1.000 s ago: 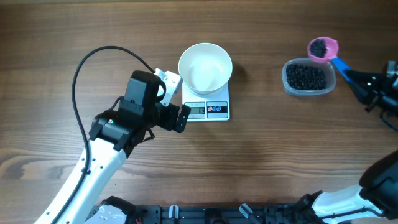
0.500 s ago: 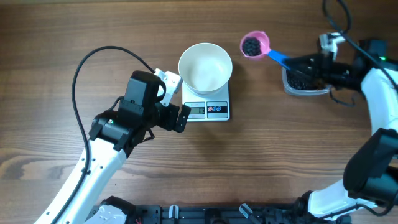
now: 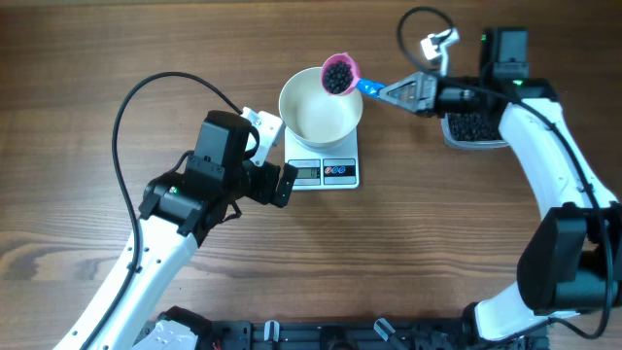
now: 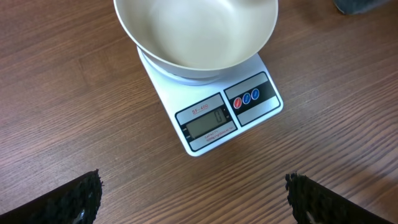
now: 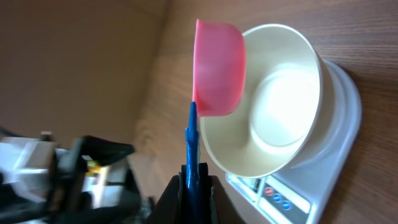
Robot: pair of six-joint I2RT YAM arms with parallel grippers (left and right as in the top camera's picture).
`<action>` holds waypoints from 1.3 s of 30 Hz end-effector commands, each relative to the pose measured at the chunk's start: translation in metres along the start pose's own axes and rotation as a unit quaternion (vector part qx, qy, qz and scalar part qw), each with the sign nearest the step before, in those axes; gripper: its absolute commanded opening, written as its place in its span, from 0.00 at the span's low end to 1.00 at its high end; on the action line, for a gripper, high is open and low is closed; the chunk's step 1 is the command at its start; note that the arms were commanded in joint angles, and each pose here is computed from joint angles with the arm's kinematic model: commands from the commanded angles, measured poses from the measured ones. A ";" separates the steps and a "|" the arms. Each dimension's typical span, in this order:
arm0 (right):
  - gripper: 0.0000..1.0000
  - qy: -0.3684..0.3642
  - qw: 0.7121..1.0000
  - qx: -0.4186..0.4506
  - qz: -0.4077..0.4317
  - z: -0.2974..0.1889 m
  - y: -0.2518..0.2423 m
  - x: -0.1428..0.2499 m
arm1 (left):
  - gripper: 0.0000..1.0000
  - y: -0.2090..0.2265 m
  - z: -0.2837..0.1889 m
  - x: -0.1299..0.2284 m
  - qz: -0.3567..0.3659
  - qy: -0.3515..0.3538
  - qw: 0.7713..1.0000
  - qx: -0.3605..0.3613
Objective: Scoop item into bowl and weigh 150g on scale
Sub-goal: 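Carry the filled scoop left over the white bowl with the right gripper, then tip the pink scoop to pour beans into the bowl, right gripper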
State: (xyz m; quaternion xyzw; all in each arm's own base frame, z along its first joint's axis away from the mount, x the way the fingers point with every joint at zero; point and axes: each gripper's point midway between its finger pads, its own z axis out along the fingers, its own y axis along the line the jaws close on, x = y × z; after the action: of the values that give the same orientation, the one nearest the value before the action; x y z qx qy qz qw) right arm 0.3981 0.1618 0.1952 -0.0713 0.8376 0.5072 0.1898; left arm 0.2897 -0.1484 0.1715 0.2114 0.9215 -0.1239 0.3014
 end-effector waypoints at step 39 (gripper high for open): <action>0.04 0.059 0.850 0.258 -0.456 0.005 0.007 -0.006 | 1.00 0.002 0.000 0.000 -0.004 -0.001 1.000 -0.002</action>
State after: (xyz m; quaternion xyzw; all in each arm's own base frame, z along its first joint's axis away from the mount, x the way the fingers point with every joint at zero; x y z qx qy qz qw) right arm 0.3949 0.1782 0.1847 -0.3929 0.8380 0.1804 0.3329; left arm 0.2897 -0.1484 0.1715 0.2114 0.9215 -0.1239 0.3014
